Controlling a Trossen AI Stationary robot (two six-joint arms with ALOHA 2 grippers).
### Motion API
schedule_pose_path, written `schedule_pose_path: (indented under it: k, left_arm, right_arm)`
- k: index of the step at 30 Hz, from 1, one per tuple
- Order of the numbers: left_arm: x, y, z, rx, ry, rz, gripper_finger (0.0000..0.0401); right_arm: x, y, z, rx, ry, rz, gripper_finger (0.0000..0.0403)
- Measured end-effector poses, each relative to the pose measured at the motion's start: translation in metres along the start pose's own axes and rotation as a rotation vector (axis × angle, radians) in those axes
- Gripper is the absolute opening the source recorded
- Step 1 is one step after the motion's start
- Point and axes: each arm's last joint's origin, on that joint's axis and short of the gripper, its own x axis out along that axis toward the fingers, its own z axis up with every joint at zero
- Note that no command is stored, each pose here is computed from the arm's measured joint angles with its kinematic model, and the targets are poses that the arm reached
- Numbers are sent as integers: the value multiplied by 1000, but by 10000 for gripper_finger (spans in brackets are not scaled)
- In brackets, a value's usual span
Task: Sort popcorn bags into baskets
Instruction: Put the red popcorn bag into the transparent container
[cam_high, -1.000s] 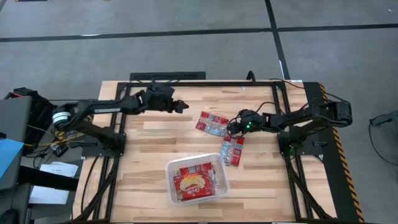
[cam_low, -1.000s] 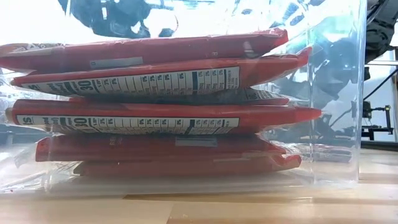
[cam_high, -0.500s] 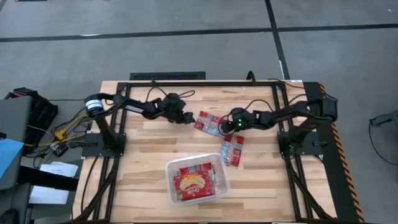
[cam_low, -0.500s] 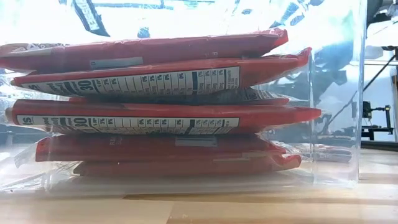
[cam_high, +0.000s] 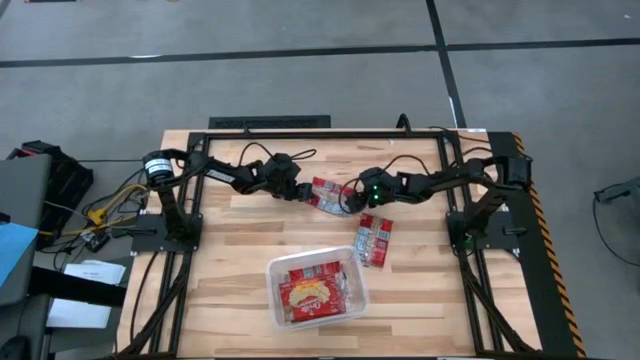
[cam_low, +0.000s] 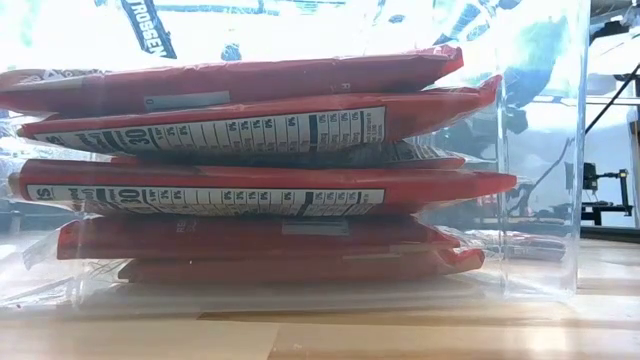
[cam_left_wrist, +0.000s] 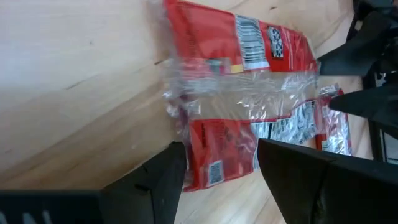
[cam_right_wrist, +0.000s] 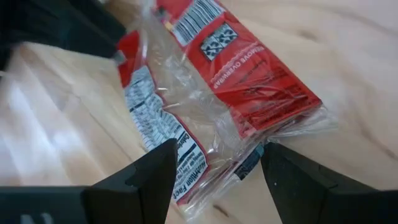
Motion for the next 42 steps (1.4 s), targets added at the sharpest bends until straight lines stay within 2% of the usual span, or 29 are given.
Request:
schedule_pose_path:
  k: [5,8,16,22,25,34,42]
  left_arm:
    - [1,-1,-3,25,5,8,195]
    - [1,-1,-4,17,5,13,170]
    - [2,-1,-4,20,-20,34,15]
    - [-3,-7,-1,-17,-46,3,2]
    - [-14,-19,5,-15,-61,-21,1]
    - [-70,-64,21,12,-158,-119,0]
    - [-128,-108,4,26,-233,-287,0]
  right_arm:
    - [6,3,9,-37,8,9,255]
    - [15,3,7,-41,33,3,255]
    - [24,5,8,-43,71,29,255]
    - [10,9,15,-63,45,40,255]
    - [-2,12,21,-79,29,47,255]
    - [-57,26,43,-89,-79,117,255]
    - [-116,45,47,-89,-195,255,255]
